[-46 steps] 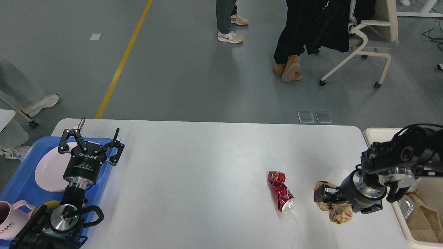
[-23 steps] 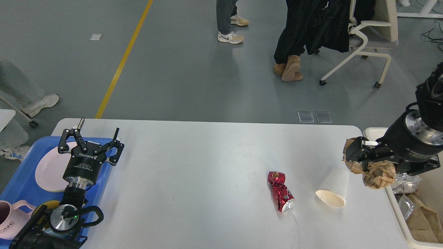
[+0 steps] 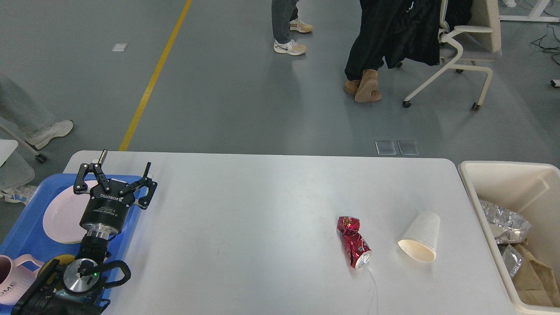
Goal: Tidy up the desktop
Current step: 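Raise the right gripper out of the bin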
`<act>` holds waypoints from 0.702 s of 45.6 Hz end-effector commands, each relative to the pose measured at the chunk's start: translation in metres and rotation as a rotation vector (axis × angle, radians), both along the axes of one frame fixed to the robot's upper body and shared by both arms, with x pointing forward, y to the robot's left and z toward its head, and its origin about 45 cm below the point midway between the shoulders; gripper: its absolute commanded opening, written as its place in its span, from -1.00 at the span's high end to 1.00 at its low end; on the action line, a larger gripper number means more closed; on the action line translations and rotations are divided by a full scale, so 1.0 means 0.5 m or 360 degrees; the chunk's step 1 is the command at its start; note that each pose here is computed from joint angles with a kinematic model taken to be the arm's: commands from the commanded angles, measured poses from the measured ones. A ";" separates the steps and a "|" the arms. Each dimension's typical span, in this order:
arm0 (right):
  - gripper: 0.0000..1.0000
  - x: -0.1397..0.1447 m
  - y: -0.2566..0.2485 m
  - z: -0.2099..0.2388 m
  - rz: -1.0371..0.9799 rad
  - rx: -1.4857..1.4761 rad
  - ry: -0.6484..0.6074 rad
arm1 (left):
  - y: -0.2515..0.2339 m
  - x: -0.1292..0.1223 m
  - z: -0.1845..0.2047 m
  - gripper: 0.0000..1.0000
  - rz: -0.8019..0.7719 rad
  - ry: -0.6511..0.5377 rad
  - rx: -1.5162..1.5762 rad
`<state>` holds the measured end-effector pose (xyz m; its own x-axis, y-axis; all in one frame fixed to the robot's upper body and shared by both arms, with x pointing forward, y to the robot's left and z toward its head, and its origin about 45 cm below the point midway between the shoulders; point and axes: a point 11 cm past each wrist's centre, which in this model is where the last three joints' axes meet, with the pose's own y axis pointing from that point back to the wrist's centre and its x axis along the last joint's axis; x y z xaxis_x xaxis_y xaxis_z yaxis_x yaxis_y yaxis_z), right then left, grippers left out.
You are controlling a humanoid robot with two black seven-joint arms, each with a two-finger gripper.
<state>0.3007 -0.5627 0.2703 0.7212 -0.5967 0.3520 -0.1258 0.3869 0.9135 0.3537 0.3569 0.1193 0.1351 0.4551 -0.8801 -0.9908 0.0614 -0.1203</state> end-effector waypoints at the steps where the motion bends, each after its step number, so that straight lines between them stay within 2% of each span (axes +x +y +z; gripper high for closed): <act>1: 1.00 -0.016 -0.069 -0.097 -0.0071 -0.0103 -0.0042 | 0.001 -0.001 -0.001 -0.93 0.0002 0.0001 0.0000; 7: 1.00 -0.059 -0.131 -0.190 -0.0114 -0.0274 -0.0080 | 0.001 0.000 0.000 -0.93 0.0002 0.0001 0.0000; 11: 1.00 -0.054 -0.109 -0.274 -0.0025 -0.0355 -0.0110 | 0.000 0.000 0.000 -0.93 -0.0001 0.0000 0.0000; 17: 1.00 -0.095 -0.112 -0.353 0.0019 -0.0511 -0.0189 | 0.001 0.000 0.000 -0.93 0.0002 0.0001 0.0000; 21: 1.00 -0.118 -0.070 -0.419 0.0064 -0.0515 -0.0214 | 0.001 0.000 0.000 -0.93 0.0002 0.0001 0.0000; 32: 1.00 -0.132 -0.039 -0.459 0.0096 -0.0527 -0.0252 | 0.001 0.000 0.000 -0.93 0.0002 0.0001 0.0000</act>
